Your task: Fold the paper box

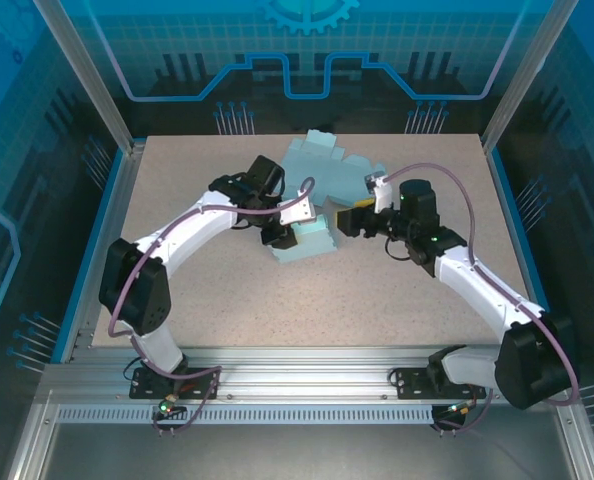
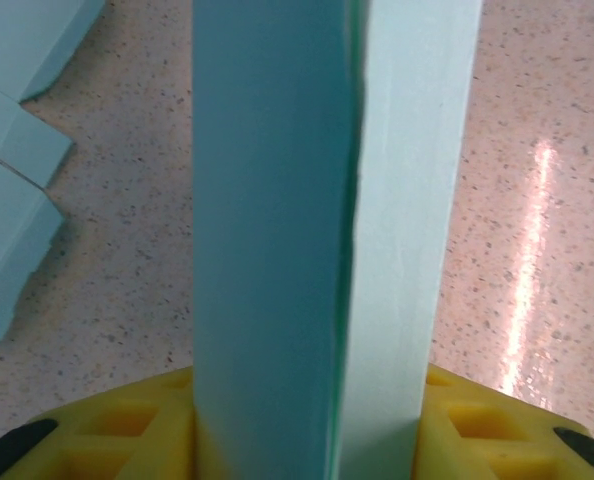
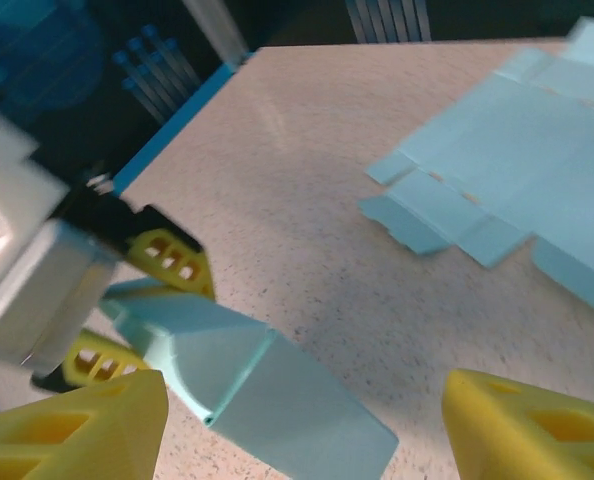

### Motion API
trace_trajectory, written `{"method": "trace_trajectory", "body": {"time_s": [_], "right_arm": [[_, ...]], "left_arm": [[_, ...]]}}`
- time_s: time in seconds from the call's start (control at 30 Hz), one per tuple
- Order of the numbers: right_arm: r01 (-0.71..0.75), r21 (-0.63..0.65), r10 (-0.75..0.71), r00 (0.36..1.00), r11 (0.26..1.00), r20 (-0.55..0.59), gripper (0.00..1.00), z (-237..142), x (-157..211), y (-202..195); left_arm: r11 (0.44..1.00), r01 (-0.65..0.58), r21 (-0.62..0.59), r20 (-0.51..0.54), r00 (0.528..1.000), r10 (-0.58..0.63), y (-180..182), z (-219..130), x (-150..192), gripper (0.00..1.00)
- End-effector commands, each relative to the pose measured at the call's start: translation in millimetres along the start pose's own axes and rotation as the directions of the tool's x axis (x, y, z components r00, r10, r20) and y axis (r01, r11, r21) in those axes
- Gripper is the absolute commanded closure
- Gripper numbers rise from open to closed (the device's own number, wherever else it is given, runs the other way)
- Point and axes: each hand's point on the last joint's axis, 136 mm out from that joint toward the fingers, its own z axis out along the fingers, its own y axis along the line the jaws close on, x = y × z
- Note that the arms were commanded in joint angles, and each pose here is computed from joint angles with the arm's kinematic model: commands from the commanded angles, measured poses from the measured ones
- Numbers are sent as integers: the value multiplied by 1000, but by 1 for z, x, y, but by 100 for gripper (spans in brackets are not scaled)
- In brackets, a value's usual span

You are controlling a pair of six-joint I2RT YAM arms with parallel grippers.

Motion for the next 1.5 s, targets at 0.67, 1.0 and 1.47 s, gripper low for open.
{"method": "trace_trajectory", "body": {"time_s": [0.67, 1.0, 1.47], "right_arm": [[-451, 70, 456, 868, 890, -195, 27, 41, 34, -34], [-493, 59, 490, 832, 868, -261, 32, 58, 55, -40], [-512, 126, 525, 796, 849, -303, 55, 72, 91, -63]], "left_arm": [[995, -88, -44, -198, 977, 77, 5, 56, 6, 51], [996, -77, -38, -210, 975, 67, 7, 64, 8, 50], [999, -40, -33, -241, 970, 31, 11, 72, 19, 50]]}}
